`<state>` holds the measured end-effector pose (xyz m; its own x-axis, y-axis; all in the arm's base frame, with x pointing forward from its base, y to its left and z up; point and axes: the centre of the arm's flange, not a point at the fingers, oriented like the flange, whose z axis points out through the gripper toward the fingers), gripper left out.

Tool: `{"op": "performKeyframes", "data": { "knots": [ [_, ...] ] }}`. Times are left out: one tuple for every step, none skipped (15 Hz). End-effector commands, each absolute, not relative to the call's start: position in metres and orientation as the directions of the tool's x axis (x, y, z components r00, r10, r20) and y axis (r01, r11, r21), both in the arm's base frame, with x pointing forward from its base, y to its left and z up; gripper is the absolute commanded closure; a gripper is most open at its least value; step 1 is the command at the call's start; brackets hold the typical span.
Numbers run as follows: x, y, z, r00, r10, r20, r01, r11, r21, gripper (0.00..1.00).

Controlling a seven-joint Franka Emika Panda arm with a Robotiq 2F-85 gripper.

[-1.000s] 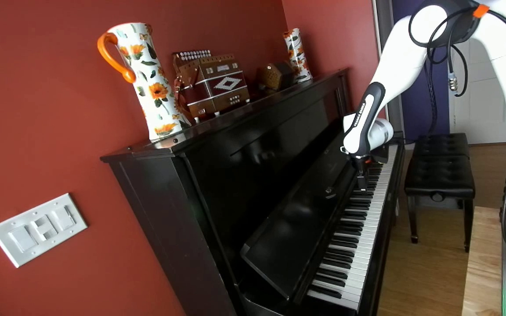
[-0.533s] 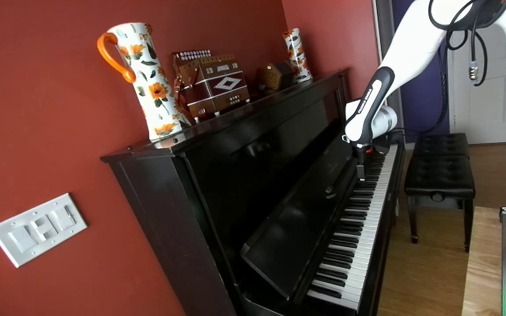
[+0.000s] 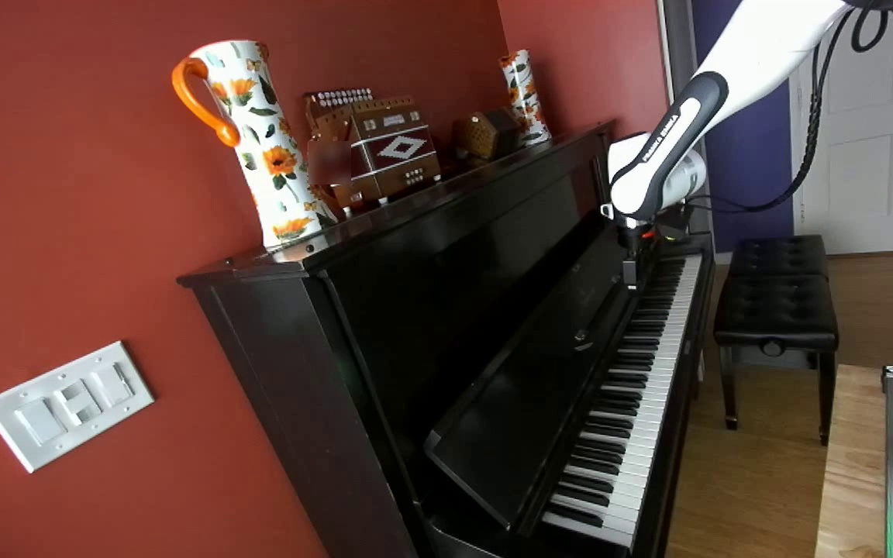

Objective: Press a key on the keyboard

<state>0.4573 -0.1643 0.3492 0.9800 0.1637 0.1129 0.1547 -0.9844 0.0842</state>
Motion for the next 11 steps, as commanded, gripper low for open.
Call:
{"op": "performKeyframes", "data": {
  "knots": [
    [0.436,-0.154,0.379,0.983,0.141,0.119,0.128,-0.985,0.113,0.0],
    [0.433,-0.153,0.385,0.983,0.135,0.123,0.121,-0.985,0.119,0.0],
    [0.431,-0.153,0.391,0.983,0.132,0.129,0.116,-0.985,0.126,0.0],
    [0.429,-0.153,0.394,0.982,0.126,0.137,0.109,-0.986,0.129,0.0],
    [0.446,-0.158,0.387,0.98,0.144,0.14,0.127,-0.984,0.123,0.0],
    [0.444,-0.158,0.391,0.979,0.14,0.146,0.122,-0.984,0.126,0.0],
    [0.442,-0.157,0.394,0.979,0.138,0.15,0.12,-0.985,0.127,0.0],
    [0.44,-0.157,0.395,0.979,0.138,0.152,0.119,-0.985,0.127,0.0],
    [0.44,-0.157,0.395,0.979,0.137,0.153,0.118,-0.985,0.127,0.0],
    [0.44,-0.157,0.395,0.979,0.137,0.152,0.118,-0.985,0.127,0.0],
    [0.439,-0.157,0.395,0.979,0.137,0.152,0.118,-0.985,0.127,0.0]
  ]
}}
